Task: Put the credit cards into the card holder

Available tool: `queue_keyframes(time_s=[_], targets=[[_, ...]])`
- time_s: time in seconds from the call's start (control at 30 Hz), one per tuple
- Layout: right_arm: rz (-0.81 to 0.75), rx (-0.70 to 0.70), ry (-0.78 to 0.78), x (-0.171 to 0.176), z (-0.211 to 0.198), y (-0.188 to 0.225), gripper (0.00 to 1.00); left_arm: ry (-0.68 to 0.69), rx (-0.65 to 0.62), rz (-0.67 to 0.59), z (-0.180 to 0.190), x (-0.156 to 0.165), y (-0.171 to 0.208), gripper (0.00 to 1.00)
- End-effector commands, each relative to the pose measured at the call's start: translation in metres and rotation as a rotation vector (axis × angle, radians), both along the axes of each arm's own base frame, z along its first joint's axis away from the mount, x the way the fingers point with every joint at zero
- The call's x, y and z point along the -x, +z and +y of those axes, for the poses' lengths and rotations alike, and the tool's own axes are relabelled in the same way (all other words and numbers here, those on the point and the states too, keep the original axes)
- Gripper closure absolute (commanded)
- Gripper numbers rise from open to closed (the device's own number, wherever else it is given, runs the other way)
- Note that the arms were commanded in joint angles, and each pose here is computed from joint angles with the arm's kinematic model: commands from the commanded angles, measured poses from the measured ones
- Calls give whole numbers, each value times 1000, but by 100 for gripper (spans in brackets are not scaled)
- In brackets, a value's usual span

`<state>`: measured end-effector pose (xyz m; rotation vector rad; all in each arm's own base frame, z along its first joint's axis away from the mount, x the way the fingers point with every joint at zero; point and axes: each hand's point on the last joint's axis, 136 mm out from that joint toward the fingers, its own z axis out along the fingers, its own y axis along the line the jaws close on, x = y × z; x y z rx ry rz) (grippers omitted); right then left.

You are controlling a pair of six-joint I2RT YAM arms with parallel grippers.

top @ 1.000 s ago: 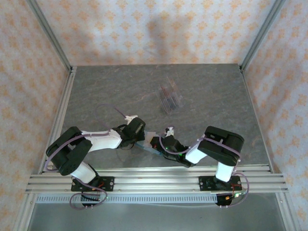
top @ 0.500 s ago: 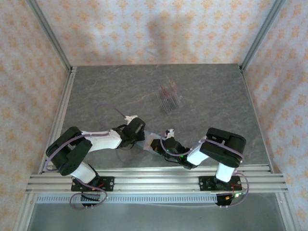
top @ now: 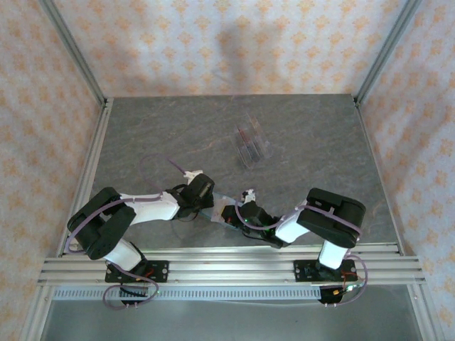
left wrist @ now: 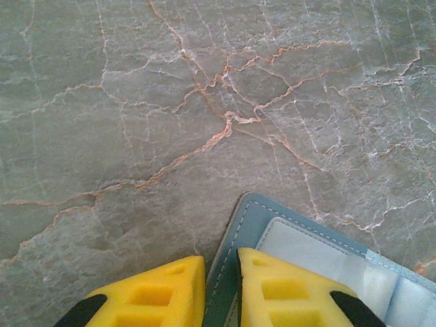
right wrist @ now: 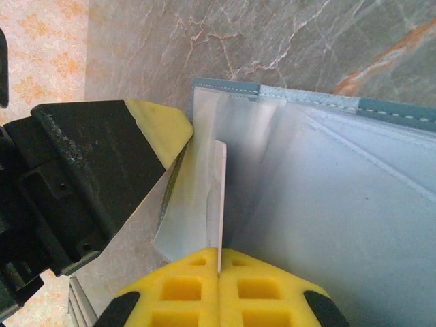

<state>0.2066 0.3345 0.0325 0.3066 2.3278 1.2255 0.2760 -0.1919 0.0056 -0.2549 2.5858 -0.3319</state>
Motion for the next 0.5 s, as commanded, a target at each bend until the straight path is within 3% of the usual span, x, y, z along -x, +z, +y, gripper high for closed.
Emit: queue_keyframes(time_s=[0.0,0.47], targets=[[31,166,14,5,-21,-35,100,-88,-100,382,24,93,-67,80],[4,238,-37,-4,-33,-41,100,-84,-109,391,26,95,-67,80]])
